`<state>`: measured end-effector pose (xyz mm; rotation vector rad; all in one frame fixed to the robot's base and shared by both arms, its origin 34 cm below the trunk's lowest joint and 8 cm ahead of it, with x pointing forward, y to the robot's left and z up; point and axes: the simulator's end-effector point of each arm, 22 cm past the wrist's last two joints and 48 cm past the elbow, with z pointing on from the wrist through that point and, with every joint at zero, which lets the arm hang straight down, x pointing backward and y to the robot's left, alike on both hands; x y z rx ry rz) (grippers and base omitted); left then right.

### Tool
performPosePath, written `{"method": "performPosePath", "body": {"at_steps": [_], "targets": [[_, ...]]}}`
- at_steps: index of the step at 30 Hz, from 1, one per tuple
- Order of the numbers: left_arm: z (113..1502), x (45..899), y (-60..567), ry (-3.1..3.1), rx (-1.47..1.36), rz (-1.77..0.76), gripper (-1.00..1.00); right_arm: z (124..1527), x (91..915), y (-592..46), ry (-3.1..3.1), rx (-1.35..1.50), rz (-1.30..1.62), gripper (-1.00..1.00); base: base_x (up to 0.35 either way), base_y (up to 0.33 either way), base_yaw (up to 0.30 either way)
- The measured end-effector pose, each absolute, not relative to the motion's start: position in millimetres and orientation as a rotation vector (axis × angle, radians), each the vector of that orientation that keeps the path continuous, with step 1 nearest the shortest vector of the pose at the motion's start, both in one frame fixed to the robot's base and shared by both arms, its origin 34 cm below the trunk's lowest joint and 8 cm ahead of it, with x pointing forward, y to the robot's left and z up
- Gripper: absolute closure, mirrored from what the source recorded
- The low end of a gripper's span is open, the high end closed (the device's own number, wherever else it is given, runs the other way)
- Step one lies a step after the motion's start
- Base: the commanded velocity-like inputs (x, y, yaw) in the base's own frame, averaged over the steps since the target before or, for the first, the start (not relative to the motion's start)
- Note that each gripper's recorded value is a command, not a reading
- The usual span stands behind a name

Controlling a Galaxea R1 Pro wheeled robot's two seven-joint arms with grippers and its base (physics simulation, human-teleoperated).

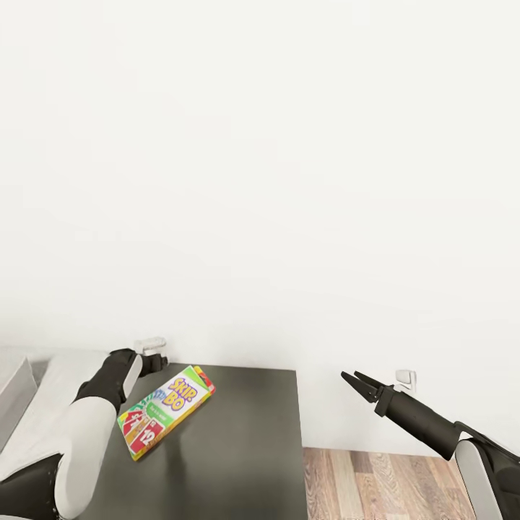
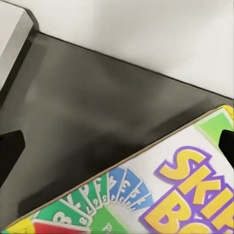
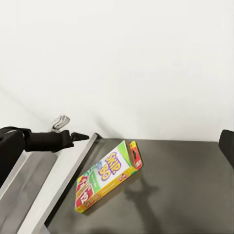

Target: Put all the toys in the child's room - the three board games (two on the bed and one on the table), the two jigsaw puzzles on the table, and the tennis ball on the table - inside the toy box on the table in the child's room.

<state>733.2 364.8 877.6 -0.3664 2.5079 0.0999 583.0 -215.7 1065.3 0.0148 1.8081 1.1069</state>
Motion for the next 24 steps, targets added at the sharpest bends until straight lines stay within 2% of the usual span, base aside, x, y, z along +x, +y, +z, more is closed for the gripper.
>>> {"method": "performPosePath", "body": {"at_steps": [24], "targets": [[867.5,742.6,355.8,2.478,-0.660,-0.012,-1.00,1047.5,585.0,-215.5,1.840,0.035,1.115,-1.00,0.000,0.000,0.000]]}}
